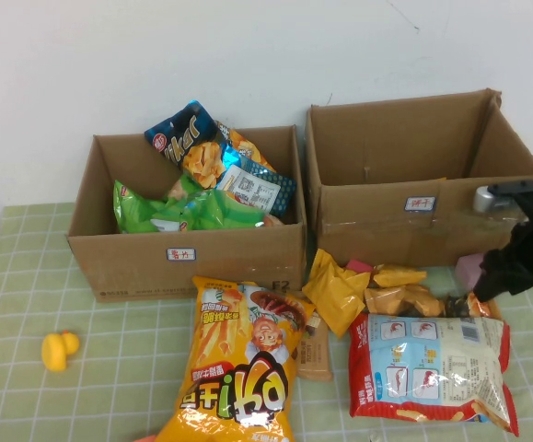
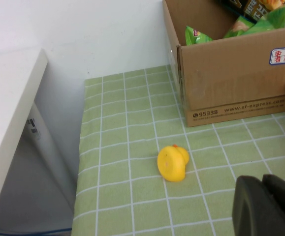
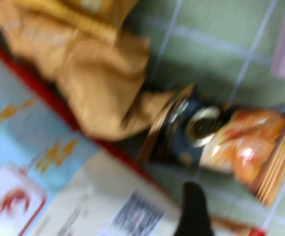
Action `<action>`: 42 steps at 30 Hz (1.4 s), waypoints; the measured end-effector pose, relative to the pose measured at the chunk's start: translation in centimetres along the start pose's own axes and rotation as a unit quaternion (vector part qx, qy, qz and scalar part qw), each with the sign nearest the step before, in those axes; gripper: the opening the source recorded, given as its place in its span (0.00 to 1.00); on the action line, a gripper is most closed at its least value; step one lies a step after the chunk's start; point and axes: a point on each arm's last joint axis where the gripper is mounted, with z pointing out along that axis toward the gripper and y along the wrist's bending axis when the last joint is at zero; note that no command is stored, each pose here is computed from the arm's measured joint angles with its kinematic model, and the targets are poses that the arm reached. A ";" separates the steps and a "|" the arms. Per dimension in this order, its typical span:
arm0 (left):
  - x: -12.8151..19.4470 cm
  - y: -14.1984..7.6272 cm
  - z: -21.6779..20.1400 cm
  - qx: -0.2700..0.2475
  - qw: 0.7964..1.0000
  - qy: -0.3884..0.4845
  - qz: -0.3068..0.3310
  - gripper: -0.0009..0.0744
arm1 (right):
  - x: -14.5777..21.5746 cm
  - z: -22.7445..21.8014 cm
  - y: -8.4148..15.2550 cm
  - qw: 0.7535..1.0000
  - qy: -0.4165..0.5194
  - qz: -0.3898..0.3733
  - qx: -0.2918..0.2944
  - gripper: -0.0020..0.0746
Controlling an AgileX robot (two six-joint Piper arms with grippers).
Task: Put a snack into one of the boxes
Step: Pick up the biscuit, then place the biscuit in the biscuit box
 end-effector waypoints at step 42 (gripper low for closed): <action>0.0 0.0 0.0 0.000 1.000 0.000 0.001 0.01 | -1.2 -11.2 4.7 0.995 -0.087 -0.032 -0.042 0.15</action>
